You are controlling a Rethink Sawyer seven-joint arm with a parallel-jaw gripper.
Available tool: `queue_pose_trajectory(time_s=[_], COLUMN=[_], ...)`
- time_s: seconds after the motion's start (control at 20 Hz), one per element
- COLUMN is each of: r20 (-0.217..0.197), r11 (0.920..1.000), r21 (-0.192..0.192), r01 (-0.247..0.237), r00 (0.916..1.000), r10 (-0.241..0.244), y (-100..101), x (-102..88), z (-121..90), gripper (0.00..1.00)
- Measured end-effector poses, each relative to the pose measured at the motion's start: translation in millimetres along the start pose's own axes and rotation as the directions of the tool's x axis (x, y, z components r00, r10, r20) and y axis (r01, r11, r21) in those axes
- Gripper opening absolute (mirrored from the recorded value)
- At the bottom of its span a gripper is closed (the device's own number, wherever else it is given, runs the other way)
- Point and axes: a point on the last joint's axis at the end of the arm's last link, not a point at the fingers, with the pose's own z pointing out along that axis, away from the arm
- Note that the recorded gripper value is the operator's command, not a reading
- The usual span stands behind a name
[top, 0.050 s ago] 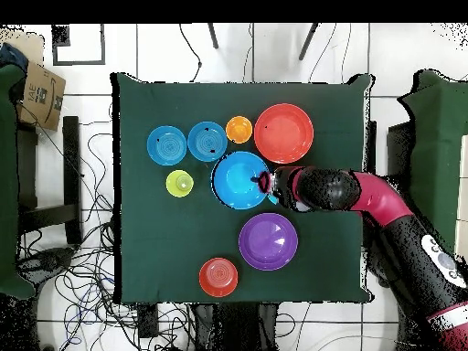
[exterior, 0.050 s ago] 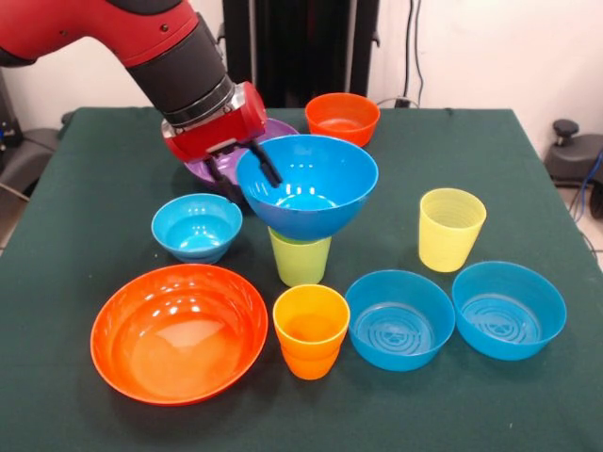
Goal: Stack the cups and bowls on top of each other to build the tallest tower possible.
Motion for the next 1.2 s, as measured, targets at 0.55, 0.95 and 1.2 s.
queue_pose_trajectory(time_s=[0.55,0.95,1.2], r20=[0.048,0.044,0.043], r11=[1.0000,1.0000,1.0000], r21=[0.005,0.005,0.003], r01=[0.001,0.004,0.004], r00=[0.9988,0.9990,0.9991], r10=[-0.001,-0.004,-0.004], y=[0.2,3.1,5.2], x=[-6.3,-6.4,-7.0], z=[1.2,3.3,3.9], gripper=[1.00,1.00,1.00])
